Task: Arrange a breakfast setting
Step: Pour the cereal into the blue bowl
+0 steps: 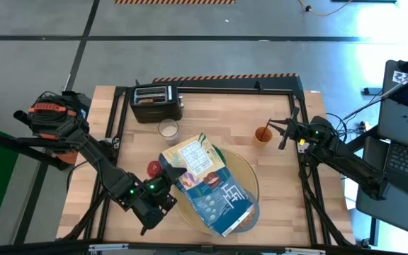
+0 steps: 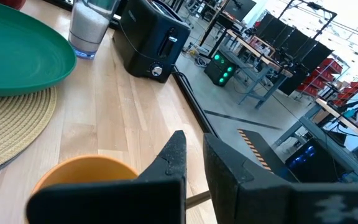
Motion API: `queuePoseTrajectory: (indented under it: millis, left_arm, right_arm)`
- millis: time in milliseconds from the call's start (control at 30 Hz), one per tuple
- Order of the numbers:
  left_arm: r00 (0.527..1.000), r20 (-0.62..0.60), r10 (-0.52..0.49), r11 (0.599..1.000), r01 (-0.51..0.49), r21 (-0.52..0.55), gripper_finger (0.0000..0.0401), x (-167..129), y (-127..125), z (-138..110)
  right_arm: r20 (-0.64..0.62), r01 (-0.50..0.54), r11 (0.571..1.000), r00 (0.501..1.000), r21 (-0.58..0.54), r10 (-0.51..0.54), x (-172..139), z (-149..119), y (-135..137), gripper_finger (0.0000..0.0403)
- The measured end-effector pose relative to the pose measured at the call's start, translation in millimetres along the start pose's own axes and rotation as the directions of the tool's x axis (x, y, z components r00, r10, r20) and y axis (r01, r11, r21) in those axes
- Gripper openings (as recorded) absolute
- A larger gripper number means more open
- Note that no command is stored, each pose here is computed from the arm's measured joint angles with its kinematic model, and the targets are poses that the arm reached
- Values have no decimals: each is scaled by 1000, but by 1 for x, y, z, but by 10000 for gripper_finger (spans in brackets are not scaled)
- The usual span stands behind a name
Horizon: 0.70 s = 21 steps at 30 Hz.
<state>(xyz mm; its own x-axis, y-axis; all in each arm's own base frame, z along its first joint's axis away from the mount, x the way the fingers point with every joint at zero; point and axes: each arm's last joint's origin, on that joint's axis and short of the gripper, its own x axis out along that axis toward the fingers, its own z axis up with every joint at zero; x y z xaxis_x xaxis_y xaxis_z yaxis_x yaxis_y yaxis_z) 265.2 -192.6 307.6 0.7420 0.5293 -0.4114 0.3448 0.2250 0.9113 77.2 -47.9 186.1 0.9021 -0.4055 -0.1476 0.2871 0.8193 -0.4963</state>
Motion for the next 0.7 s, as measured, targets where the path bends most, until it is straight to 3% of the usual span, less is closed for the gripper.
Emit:
queuePoseTrajectory:
  millis: [300,533,700]
  left_arm:
    - [998,34,-43,996,46,-72,201,-3,-3,2]
    - [997,44,-57,998,58,-27,183,-4,0,2]
    - [993,70,-95,987,103,-124,168,-1,16,1]
  right_arm:
    - [0,0,1000,1000,0,0,0,0,0,30]
    - [0,1,1000,1000,-1,-1,0,0,0,30]
    - [-6,12,1000,1000,-1,-12,0,0,0,30]
